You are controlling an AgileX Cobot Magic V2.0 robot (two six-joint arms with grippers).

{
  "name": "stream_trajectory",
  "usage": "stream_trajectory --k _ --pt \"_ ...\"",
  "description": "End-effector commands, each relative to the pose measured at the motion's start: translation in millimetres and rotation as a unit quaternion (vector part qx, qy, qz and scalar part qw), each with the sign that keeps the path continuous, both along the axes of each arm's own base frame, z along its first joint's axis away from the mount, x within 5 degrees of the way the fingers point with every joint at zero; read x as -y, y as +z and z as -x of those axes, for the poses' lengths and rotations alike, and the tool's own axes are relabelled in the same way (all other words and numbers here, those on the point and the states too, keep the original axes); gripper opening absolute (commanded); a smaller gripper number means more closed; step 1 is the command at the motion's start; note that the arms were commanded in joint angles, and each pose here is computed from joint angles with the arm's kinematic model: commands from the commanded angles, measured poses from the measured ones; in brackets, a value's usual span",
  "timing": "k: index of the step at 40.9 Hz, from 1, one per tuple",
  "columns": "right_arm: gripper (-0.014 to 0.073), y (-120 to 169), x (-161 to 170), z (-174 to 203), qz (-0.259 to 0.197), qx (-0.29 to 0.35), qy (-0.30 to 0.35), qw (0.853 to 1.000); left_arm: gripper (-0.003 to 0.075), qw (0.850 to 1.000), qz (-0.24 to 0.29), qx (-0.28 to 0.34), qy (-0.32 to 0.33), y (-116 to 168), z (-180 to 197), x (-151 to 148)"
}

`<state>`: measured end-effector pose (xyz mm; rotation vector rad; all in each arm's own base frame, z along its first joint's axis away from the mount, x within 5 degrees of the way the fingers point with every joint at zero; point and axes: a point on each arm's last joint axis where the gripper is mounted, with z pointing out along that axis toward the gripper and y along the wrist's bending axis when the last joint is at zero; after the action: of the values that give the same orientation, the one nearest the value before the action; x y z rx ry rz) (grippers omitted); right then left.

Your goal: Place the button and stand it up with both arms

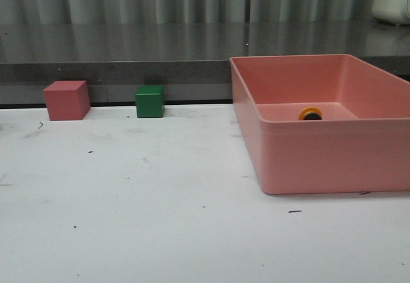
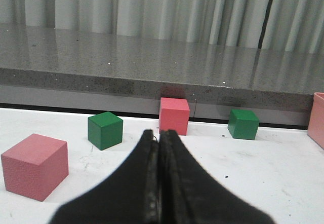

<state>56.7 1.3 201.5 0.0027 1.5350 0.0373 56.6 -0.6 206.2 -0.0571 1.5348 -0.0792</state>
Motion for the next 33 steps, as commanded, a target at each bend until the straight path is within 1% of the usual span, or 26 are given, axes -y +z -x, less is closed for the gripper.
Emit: stream_trajectory --k 1,29,33 --pt "-0.0068 10.5 0.7 2.5 0.000 0.058 -0.005 0.998 -0.0020 0.999 0.002 0.045 -0.006 3.5 1.9 0.9" --pt "-0.0068 10.5 0.7 2.5 0.000 0.058 -0.005 0.998 -0.0020 0.999 0.002 0.045 -0.006 3.5 1.9 0.9" --pt "-0.0068 10.5 0.7 2.5 0.000 0.058 -0.005 0.998 -0.0020 0.998 0.002 0.059 -0.007 5.9 2.3 1.1"
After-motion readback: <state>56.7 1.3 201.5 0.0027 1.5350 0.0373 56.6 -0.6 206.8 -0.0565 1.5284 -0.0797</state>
